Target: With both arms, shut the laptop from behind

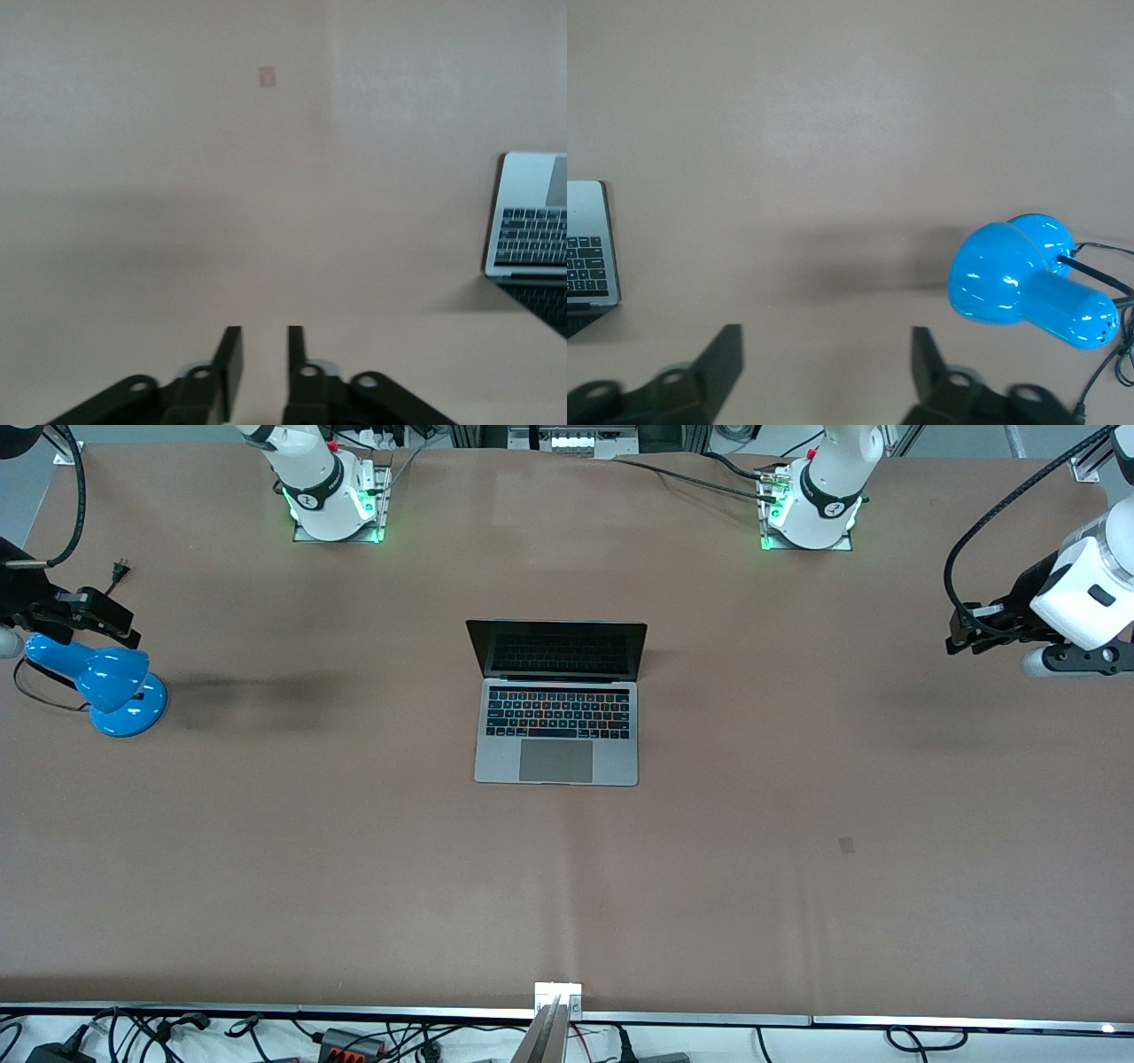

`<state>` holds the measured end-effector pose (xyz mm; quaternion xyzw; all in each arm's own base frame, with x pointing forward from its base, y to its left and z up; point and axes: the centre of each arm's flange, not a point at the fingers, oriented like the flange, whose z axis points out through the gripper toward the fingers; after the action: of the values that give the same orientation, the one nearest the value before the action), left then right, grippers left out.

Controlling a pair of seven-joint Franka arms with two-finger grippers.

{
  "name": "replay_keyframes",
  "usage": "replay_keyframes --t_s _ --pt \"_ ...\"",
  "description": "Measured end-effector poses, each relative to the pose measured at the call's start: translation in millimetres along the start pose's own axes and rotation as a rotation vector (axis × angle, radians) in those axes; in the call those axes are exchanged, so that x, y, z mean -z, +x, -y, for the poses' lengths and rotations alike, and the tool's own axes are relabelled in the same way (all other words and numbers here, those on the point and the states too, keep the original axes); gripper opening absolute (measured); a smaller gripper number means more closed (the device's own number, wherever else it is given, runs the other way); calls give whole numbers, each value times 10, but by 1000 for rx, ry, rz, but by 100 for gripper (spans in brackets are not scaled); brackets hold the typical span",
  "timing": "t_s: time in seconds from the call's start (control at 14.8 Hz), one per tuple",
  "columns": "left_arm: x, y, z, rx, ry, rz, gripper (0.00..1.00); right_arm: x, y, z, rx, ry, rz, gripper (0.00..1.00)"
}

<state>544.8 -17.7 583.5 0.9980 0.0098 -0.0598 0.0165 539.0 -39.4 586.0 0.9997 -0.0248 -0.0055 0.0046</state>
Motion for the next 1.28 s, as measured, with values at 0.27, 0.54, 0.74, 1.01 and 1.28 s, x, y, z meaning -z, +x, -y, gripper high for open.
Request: replay_keyframes --t_s 0.27,0.54,0.74,1.01,1.28 --pt "-7 -8 -7 -20 0 7 1 -37 -22 10 2 1 25 37" --pt "-25 -19 -41 -36 -9 18 1 -221 -71 224 39 6 128 1" --pt "-134 -60 -222 -66 -24 60 1 -524 -99 819 145 1 240 1" --pt "-690 -174 -856 -103 -147 165 1 -998 -178 1644 234 33 352 1" --pt "-1268 -656 -2111 -107 -94 222 1 -1315 -525 2517 325 46 437 1"
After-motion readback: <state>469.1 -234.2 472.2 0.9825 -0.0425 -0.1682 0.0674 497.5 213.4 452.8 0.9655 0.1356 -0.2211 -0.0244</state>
